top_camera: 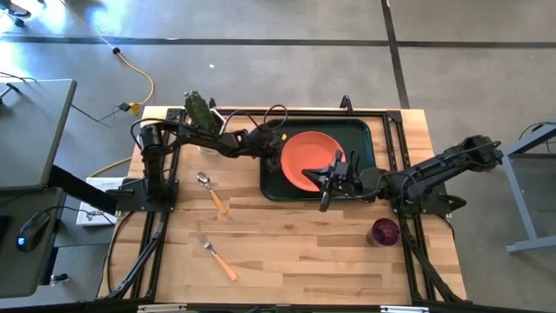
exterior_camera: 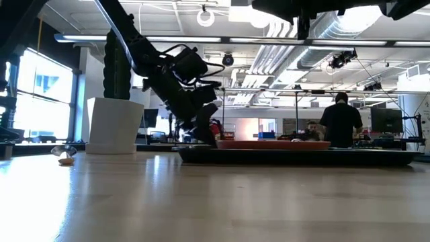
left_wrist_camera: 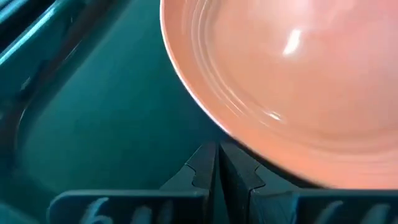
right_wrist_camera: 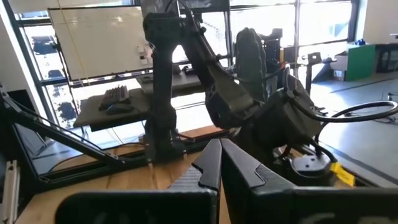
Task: Pick and place plate/cup/fork/spoon on tray
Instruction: Put the orange plate on the black tray, then put the purple cup on the black tray to the top left of the orange plate
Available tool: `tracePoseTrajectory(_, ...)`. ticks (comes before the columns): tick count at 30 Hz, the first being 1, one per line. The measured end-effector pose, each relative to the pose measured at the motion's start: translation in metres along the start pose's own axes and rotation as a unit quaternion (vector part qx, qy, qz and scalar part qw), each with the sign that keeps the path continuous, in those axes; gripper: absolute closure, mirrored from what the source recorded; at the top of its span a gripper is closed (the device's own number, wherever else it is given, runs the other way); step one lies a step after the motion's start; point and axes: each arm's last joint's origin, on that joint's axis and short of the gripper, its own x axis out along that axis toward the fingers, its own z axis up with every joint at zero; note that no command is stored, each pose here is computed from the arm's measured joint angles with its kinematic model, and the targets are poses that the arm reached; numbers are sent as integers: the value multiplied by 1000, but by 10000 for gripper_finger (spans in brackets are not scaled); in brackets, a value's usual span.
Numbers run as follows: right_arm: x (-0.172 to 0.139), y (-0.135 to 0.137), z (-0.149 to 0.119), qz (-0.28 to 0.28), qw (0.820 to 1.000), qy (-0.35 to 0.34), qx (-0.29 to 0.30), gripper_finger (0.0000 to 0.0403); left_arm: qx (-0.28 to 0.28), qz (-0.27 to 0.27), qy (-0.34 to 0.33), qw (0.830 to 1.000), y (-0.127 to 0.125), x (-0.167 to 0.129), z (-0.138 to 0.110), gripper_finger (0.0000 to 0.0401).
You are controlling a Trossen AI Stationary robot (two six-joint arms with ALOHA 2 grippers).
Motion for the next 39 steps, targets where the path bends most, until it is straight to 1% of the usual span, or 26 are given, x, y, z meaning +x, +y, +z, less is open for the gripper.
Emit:
tracePoseTrajectory(3, 0, 0, 1, 0, 1000, -3, -5, 402, -2, -3, -23, 1000, 0, 4, 2, 390)
tracePoseTrajectory(7, 0, -1, 0, -14, 1000, 1, -5, 402, -2, -1, -43, 999, 0, 4, 6, 389)
tracePoseTrajectory(9, 1, -2, -1, -25, 1000, 6, -14, 402, -3, -1, -54, 999, 0, 3, 8, 389)
tracePoseTrajectory(12, 1, -6, -3, -59, 998, 14, -16, 402, -6, -2, -58, 998, 0, -6, 15, 389)
tracePoseTrajectory(14, -1, -8, -4, -78, 997, 24, -7, 402, -7, -2, -37, 999, 0, -19, 19, 386)
tracePoseTrajectory(16, -4, -11, -3, -84, 996, 42, -4, 402, -2, 3, -28, 1000, 1, -35, 20, 383)
tracePoseTrajectory(19, -12, -15, 2, -95, 992, 80, -2, 398, -4, 6, -60, 998, 1, -64, 24, 382)
tracePoseTrajectory(22, -18, -17, 17, -108, 988, 113, 12, 384, -9, -4, -114, 993, -3, -94, 23, 382)
tracePoseTrajectory(25, -22, -17, 27, -115, 982, 151, 15, 363, -3, -29, -161, 987, -16, -114, 12, 382)
tracePoseTrajectory(29, -24, -14, 39, -122, 978, 169, 23, 338, 7, -73, -216, 974, -38, -131, -3, 382)
tracePoseTrajectory(33, -26, -15, 50, -134, 970, 200, 21, 327, 33, -118, -214, 969, -64, -138, -15, 382)
tracePoseTrajectory(37, -36, -18, 65, -163, 951, 257, 46, 326, 60, -155, -204, 965, -88, -144, -23, 382)
tracePoseTrajectory(39, -42, -18, 73, -174, 941, 283, 64, 326, 77, -164, -205, 962, -98, -147, -26, 382)
